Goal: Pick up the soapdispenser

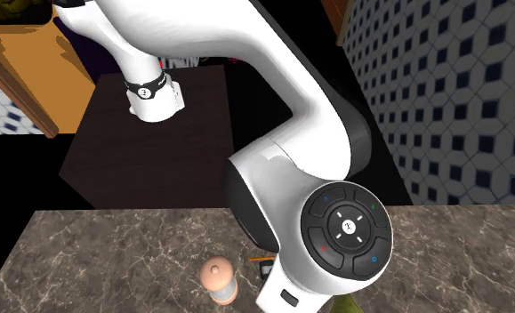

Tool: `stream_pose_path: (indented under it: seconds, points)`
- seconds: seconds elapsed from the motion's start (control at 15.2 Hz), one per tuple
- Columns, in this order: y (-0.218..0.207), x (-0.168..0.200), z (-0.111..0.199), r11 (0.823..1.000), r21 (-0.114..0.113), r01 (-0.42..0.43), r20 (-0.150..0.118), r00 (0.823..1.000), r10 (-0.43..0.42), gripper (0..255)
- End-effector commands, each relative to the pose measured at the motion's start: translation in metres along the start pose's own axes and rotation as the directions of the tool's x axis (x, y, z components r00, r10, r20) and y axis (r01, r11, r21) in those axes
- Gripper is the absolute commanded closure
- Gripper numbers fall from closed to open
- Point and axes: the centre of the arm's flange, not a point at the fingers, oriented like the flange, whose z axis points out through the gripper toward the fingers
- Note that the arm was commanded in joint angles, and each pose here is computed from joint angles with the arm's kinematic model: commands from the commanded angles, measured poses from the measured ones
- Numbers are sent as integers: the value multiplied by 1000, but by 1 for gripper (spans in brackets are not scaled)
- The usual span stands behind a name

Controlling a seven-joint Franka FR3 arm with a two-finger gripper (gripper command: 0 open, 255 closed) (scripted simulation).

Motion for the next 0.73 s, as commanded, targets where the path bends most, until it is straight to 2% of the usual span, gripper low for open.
stream_pose_path:
  seconds: [0.0, 0.53, 0.66]
  points:
    - [-1, -1, -11, 1000, 0, 0, 0, 1000, 0, 255]
    - [-4, -8, -53, 1000, 0, 0, 0, 1000, 0, 255]
    - [-4, -8, -53, 1000, 0, 0, 0, 1000, 0, 255]
